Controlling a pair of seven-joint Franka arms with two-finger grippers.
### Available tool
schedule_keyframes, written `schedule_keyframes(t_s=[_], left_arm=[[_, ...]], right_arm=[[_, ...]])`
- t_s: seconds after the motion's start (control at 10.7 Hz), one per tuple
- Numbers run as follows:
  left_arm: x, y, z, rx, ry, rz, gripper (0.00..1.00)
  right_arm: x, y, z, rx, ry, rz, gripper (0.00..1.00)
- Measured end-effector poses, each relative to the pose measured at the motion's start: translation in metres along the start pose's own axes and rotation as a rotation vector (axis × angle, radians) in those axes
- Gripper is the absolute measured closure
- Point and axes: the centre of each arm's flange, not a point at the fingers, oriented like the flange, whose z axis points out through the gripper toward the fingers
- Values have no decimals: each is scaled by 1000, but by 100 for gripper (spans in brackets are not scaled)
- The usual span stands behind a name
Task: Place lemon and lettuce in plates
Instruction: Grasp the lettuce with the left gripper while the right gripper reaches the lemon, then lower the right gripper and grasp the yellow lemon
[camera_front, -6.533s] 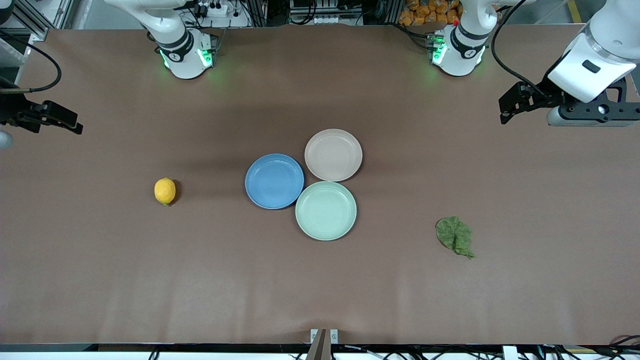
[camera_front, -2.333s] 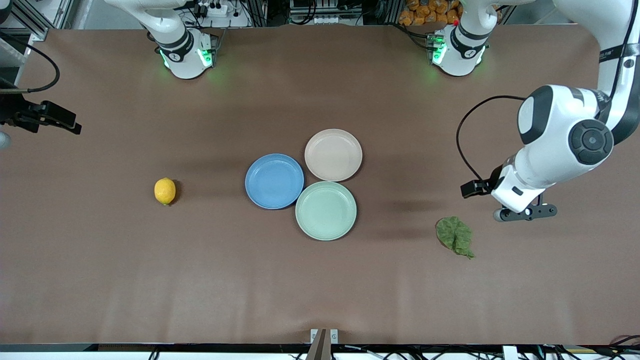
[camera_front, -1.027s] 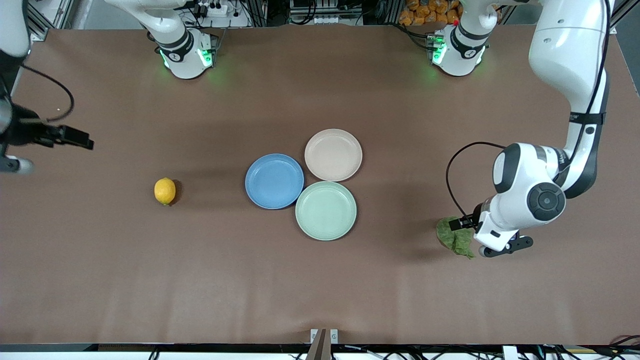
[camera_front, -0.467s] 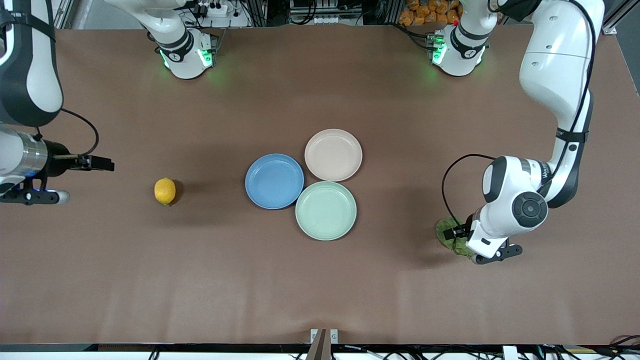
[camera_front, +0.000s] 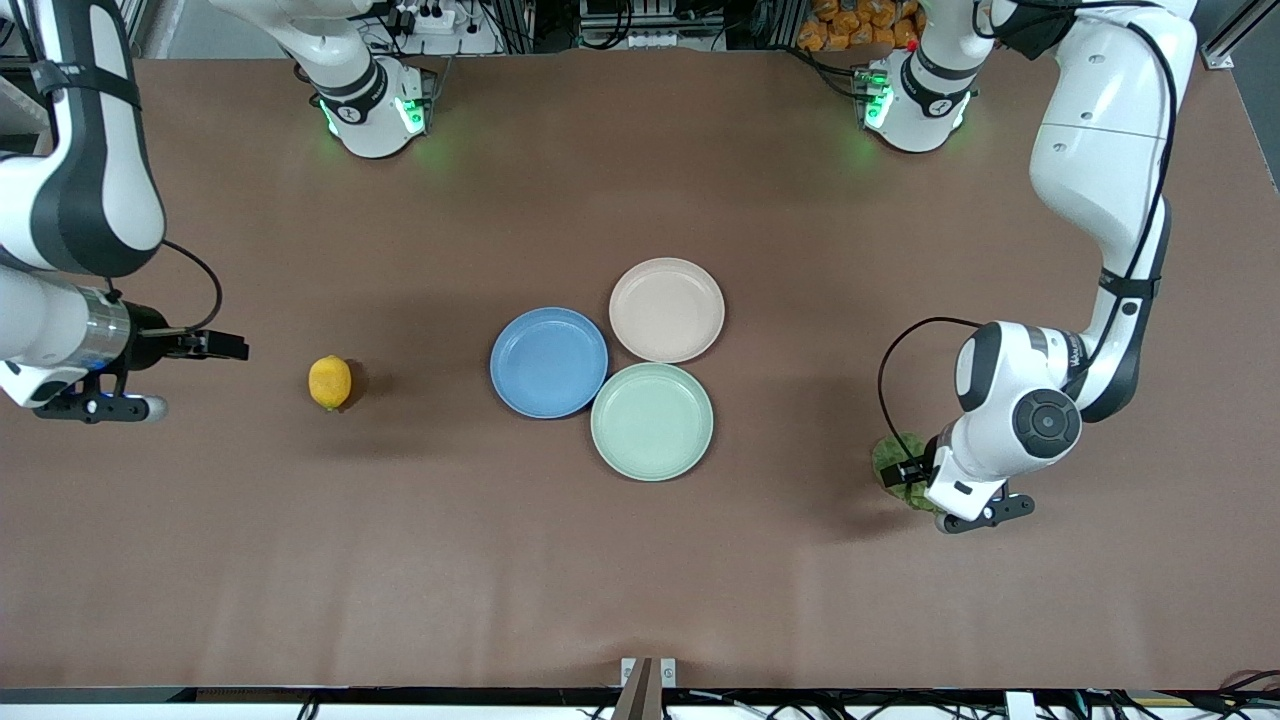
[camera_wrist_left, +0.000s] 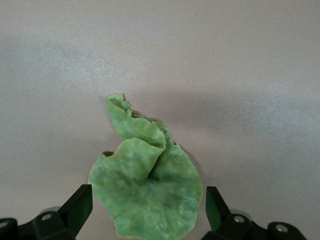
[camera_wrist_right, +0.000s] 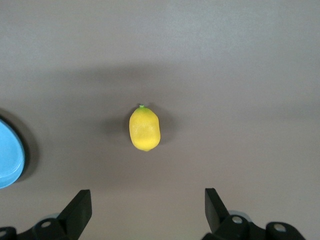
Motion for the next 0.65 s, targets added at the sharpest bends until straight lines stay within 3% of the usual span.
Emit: schedule_keyframes(t_s=[0.65], left_arm=[[2, 2, 28, -12, 13, 1, 0]], right_arm=[[1, 2, 67, -3, 76, 1, 0]])
